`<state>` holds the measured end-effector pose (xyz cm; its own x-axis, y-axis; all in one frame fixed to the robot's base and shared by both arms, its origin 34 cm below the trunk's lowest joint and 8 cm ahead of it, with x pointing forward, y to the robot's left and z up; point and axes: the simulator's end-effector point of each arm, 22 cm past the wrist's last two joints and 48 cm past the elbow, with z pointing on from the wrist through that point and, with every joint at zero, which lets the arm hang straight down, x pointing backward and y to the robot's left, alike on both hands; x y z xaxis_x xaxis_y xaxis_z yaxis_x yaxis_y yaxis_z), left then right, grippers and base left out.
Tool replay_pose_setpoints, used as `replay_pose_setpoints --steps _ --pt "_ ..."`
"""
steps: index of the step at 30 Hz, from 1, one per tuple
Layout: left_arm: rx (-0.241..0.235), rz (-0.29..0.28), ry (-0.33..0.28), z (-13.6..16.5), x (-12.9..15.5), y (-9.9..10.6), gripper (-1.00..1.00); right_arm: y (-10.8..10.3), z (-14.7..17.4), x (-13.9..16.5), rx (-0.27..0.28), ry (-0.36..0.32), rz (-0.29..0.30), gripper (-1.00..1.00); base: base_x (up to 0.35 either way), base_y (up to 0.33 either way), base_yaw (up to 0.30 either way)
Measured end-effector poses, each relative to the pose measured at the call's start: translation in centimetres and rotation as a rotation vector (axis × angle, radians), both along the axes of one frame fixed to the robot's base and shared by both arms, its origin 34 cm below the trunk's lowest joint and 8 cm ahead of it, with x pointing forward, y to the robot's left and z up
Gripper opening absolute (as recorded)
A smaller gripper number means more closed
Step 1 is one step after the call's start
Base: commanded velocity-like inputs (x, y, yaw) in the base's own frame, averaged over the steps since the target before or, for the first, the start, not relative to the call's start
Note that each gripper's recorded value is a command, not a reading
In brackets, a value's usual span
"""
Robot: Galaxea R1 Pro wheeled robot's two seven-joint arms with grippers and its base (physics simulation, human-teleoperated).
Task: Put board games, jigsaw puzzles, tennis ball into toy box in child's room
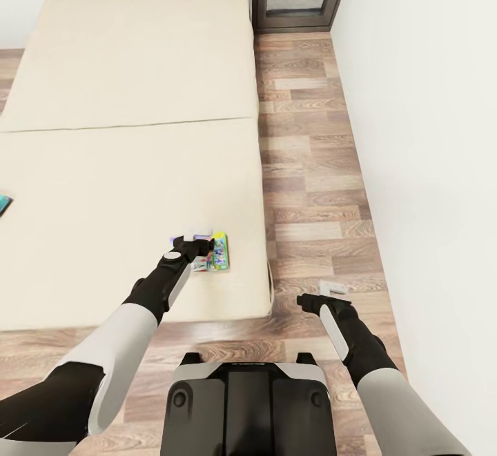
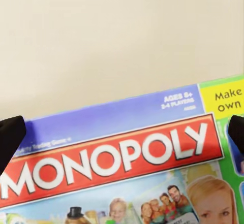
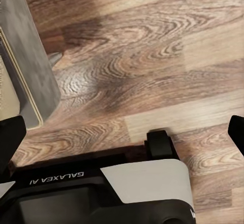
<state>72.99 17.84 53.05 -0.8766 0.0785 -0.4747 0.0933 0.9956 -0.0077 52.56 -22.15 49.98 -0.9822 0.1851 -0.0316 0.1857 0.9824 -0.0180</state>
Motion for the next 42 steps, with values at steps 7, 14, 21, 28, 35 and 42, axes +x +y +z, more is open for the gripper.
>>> replay_pose_setpoints --steps 7,14,21,28,35,42 --pt "0.001 0.01 0.005 -0.05 -0.09 0.23 1.0 0.04 0.02 0.02 -0.001 -0.001 0.005 1.0 0.18 0.089 0.0" --pt "0.001 0.012 0.002 -0.04 -0.01 0.25 1.0 0.14 0.01 0.03 -0.002 0.0 0.006 1.0 0.061 0.021 0.0" --pt "0.001 0.015 0.0 -0.02 0.04 0.33 1.0 0.16 0.01 0.04 -0.002 -0.001 0.008 1.0 0.011 0.004 0.0" --pt "0.0 0.014 -0.001 -0.01 0.05 0.27 1.0 0.29 0.01 0.03 0.0 0.0 0.008 1.0 0.002 0.001 0.0" --pt "-0.001 0.015 0.002 -0.12 -0.04 0.25 1.0 0.31 -0.05 -0.06 0.0 0.002 0.009 1.0 0.0 0.0 0.0" --pt "0.005 0.019 0.012 -0.68 -0.46 0.43 1.0 0.22 -0.41 -0.49 -0.002 0.01 0.009 1.0 0.0 0.0 0.0"
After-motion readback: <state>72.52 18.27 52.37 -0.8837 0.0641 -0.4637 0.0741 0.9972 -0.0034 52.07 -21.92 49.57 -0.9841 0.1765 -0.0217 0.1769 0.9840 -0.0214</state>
